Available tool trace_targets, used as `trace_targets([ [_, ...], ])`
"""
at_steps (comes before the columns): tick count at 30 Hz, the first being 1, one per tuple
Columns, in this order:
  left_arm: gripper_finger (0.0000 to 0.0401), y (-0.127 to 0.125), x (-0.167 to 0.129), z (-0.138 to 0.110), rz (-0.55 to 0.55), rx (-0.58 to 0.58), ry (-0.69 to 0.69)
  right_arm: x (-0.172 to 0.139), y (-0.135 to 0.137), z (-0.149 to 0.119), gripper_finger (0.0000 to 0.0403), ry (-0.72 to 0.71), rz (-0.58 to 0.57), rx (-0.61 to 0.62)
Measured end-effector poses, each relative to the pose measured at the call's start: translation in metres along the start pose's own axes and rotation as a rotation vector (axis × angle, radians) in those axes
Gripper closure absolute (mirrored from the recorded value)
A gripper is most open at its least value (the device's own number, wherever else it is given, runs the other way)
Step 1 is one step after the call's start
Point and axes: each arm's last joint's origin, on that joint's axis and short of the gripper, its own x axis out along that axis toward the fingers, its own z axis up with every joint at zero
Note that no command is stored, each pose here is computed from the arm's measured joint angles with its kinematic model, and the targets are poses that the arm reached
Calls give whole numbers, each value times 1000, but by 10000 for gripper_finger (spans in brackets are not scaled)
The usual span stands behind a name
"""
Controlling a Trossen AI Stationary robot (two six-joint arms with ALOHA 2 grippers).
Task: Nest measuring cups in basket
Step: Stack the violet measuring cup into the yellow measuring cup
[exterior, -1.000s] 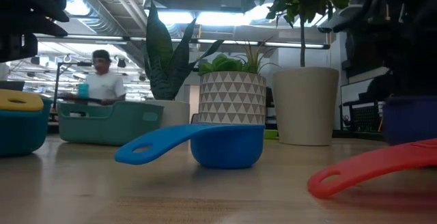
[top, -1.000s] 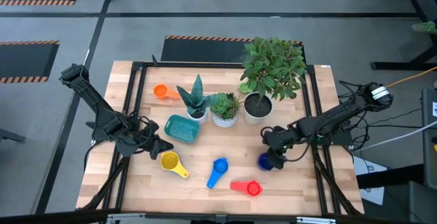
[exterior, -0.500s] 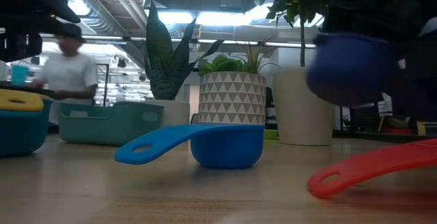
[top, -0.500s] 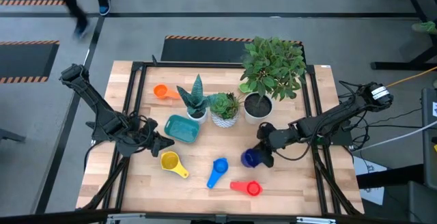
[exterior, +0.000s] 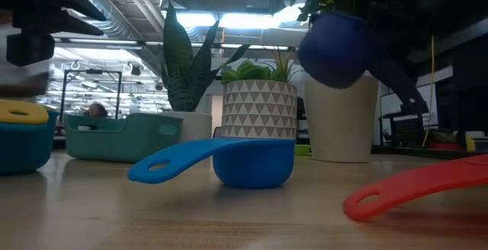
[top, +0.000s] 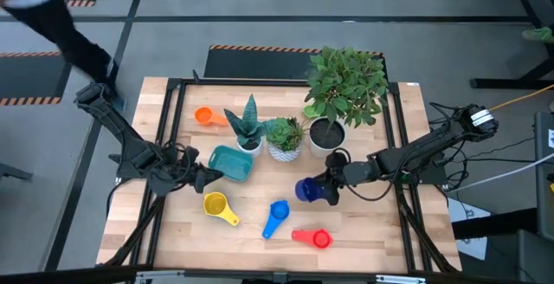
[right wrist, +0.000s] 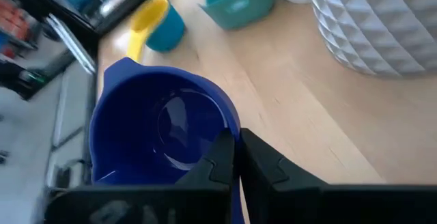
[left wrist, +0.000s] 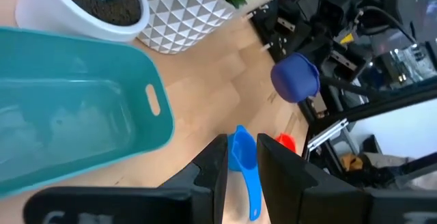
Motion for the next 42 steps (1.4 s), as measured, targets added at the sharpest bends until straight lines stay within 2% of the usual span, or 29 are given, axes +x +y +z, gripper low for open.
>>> trace_targets([
  [6, 329, -6, 10, 0, -22, -59, -20, 7, 16, 11, 387, -42, 43, -20],
  [12, 329, -9, 25, -4, -33, -69, -8, 36, 41, 23, 387, -42, 38, -140],
  [19, 329, -11, 40, -10, -48, -101, 16, 67, 60, 40, 385, -34, 0, -210],
  [28, 329, -14, 50, -13, -74, -137, -6, 98, 63, 53, 383, 57, -122, -265],
  [42, 329, -15, 52, -11, -84, -155, -21, 116, 45, 82, 383, 8, -178, -260],
])
